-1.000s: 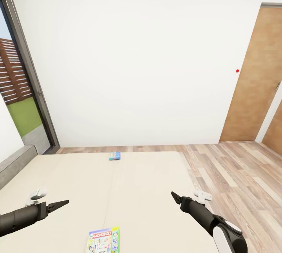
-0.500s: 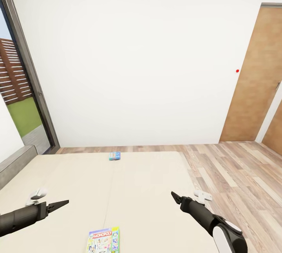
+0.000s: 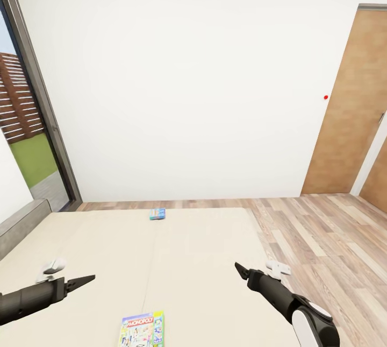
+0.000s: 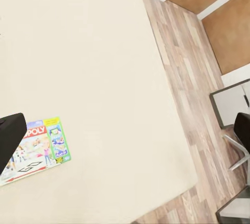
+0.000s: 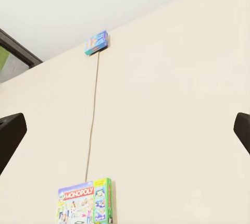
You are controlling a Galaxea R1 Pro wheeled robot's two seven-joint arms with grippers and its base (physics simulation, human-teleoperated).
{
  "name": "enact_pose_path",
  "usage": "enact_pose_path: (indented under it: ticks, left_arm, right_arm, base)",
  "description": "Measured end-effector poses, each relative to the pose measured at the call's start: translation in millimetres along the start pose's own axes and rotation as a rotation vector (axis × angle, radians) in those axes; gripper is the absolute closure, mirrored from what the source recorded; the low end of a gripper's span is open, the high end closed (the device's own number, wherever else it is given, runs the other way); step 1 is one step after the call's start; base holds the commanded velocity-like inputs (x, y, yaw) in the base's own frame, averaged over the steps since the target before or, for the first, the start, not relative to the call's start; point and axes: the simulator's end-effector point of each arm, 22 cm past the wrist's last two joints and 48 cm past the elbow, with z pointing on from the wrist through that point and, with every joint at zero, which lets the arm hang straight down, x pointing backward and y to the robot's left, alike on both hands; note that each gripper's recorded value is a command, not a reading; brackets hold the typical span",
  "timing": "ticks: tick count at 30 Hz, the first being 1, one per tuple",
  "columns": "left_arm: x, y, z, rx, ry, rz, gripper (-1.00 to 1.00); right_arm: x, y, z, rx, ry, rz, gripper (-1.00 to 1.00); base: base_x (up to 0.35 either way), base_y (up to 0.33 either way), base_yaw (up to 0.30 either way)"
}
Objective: Put all the toys in the child's room - the three board games (two on the bed and one on the table), the two jigsaw puzzles on the table, and the tennis ball on the table - inside the toy box on the table in the child's room.
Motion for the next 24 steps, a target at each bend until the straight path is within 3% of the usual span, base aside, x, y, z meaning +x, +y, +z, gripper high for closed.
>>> enact_pose_path:
  ticks: [6, 11, 17, 24]
  left_arm:
    - [4, 7, 3.6, -0.026, 0.009, -0.007, -1.0]
    - [5, 22, 14.4, -0.091, 0.025, -0.015, -1.0]
    - [-4, 42, 49.0, -0.177, 0.058, -0.041, -1.0]
    - [-17, 74, 97.1, -0.254, 0.117, -0.111, -1.0]
  right_arm:
    - [0, 1, -0.2, -0.001, 0.006, -0.004, -1.0]
    - [3, -3, 0.1, 0.004, 0.023, -0.005, -1.0]
    - [8, -7, 0.4, 0.007, 0.051, -0.001, -1.0]
    - [8, -4, 1.0, 0.0, 0.079, -0.001, -1.0]
  base:
    - [0.0, 0.0, 0.0]
    - [0.0, 0.0, 0.0]
    - [0.0, 0.0, 0.0]
    - [0.0, 0.0, 0.0]
